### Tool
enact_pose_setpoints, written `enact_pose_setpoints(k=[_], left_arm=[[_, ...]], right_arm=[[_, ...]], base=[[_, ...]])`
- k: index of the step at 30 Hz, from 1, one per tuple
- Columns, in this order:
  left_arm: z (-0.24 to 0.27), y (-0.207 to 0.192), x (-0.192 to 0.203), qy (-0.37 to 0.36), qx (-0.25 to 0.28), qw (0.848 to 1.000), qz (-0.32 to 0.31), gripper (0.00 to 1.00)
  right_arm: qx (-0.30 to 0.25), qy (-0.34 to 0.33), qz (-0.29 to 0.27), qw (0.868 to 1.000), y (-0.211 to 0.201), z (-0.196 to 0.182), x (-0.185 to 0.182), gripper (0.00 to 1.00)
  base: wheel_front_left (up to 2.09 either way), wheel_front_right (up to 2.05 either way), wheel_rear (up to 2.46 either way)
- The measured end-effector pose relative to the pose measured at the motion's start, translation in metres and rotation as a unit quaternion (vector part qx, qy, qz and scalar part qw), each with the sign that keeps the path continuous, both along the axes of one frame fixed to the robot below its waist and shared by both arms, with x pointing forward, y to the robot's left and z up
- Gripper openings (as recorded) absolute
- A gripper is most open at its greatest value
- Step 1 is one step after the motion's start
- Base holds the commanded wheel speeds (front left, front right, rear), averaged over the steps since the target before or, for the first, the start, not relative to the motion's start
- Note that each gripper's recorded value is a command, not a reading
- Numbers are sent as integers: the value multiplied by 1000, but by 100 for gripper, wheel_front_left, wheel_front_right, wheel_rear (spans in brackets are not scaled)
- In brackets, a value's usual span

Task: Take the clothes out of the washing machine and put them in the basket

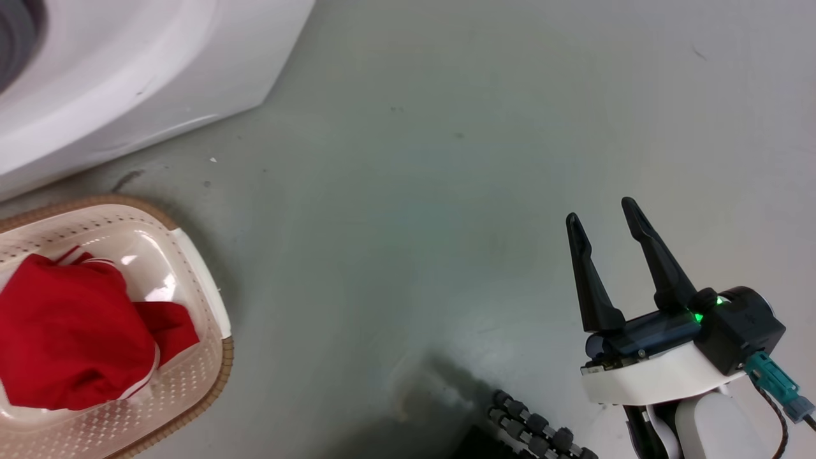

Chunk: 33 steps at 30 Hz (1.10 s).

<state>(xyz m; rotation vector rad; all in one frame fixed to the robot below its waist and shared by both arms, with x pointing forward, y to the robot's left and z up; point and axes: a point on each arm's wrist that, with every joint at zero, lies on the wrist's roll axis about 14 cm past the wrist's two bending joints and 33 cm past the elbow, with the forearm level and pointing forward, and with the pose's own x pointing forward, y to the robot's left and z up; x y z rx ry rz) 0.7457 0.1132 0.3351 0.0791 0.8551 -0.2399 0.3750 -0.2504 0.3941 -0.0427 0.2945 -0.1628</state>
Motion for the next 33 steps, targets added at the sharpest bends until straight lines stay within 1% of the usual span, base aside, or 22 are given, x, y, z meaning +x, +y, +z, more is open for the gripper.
enact_pose_setpoints(k=[4,8,9,10,11,16,22,26,31,33], left_arm=[[-17,-4,-1,17,24,999,-19,100],[-33,0,-7,43,33,998,-19,100],[-35,0,-7,47,31,998,-18,100],[-36,0,-7,50,16,999,-7,100],[-42,-3,-9,61,-15,998,11,0],[-33,8,-1,25,0,1000,9,0],[5,9,11,-69,-15,997,7,0],[47,14,17,-153,-37,987,16,0],[75,25,4,-204,-49,977,26,0],[88,30,-4,-230,-41,972,20,0]], right_arm=[[-2,10,-8,1000,-4,-5,-3,100],[0,11,-11,1000,-5,-6,-2,100],[1,11,-11,1000,-5,-7,-2,100],[2,11,-11,1000,-5,-7,-2,100],[5,12,-11,1000,-4,-8,-2,100],[5,9,-9,1000,-3,-6,-1,100],[-10,-6,-1,1000,-4,4,2,100],[-21,-23,5,1000,-5,16,4,100],[-30,-45,16,998,-2,29,8,100],[-35,-56,23,998,0,36,10,100]], base=[[0,0,0],[0,0,0],[0,0,0],[0,0,0],[0,0,0],[0,0,0],[0,0,0],[0,0,0],[0,0,0],[0,0,0]])
